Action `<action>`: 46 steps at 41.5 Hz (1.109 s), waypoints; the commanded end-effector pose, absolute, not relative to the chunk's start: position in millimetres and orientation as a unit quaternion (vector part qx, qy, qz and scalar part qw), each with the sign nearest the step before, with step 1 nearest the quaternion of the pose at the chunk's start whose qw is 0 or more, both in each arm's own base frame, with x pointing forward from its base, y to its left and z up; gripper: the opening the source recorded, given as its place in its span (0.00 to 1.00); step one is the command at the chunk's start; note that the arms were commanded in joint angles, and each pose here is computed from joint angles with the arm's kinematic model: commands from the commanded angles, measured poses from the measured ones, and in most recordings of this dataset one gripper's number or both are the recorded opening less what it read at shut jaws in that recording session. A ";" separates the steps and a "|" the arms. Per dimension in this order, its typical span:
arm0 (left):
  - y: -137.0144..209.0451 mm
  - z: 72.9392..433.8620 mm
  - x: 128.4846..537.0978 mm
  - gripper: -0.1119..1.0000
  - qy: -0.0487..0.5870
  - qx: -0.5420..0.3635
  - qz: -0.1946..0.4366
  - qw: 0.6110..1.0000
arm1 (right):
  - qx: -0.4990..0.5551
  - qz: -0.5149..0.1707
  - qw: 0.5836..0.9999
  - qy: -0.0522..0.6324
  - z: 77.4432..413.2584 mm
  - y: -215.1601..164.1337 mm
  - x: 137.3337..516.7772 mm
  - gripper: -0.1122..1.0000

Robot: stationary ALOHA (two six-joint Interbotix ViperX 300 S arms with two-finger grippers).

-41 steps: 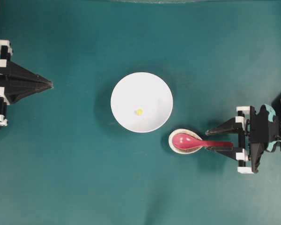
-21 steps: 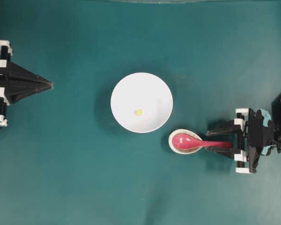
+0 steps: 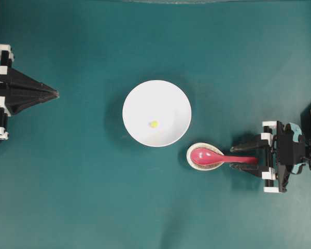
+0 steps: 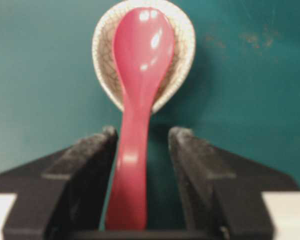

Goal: Scoop the yellow hexagonal prism block from the bowl with a spoon using the right arm.

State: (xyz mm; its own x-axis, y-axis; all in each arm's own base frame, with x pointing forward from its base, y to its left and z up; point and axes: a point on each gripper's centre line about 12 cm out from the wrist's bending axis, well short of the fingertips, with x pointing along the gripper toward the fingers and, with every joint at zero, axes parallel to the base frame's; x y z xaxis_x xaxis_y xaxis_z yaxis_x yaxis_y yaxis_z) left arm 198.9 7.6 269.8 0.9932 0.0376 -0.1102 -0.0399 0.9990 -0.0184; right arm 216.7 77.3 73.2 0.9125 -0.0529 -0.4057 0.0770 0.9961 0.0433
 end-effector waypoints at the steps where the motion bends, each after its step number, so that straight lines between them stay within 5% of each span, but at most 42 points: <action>1: 8.0 276.9 201.8 0.11 0.047 -0.009 0.020 0.999 | 0.031 -0.031 0.979 0.199 76.2 78.4 217.1 0.57; 35: 8.0 276.9 201.8 0.11 0.047 -0.009 0.020 0.999 | 0.027 -0.028 0.979 0.201 75.8 78.8 216.9 0.51; 46: 8.0 277.1 201.8 0.11 0.046 -0.009 0.020 0.999 | 0.027 -0.029 0.978 0.205 74.9 78.4 216.2 0.30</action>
